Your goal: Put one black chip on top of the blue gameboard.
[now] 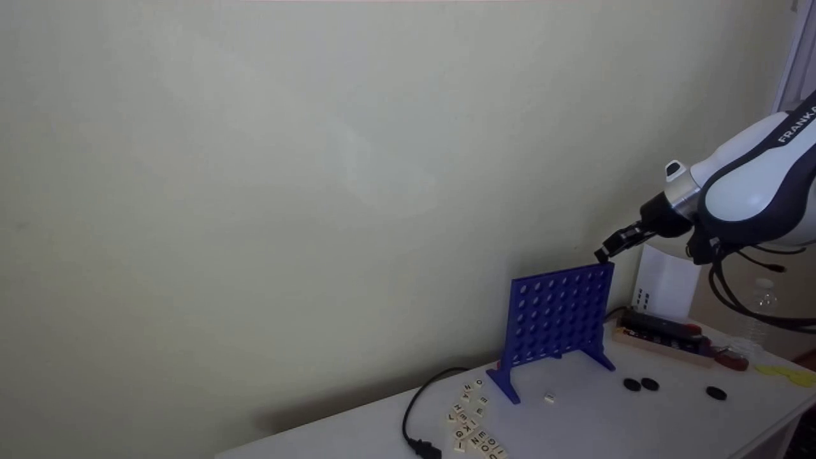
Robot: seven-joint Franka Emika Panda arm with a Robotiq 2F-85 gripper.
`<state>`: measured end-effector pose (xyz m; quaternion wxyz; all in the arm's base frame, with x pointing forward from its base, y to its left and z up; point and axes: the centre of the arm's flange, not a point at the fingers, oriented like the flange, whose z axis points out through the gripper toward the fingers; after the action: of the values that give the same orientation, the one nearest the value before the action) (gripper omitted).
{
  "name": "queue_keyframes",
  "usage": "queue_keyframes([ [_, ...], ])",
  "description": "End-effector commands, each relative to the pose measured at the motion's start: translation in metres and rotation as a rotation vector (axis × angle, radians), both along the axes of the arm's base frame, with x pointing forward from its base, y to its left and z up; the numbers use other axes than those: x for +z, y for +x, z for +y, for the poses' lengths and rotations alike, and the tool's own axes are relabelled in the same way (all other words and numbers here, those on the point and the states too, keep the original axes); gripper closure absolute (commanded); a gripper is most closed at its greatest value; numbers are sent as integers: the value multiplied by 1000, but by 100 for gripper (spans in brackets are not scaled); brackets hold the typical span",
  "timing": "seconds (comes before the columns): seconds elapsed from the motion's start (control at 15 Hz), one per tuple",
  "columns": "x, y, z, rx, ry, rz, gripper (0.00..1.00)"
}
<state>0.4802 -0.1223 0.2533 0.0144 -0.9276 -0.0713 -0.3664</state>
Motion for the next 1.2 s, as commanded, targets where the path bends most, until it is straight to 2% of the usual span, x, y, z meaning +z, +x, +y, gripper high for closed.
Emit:
queue_keyframes([
  [0.0,0,6,3,-15,-19,25,88],
  [1.13,-1,8,2,-15,-32,38,88],
])
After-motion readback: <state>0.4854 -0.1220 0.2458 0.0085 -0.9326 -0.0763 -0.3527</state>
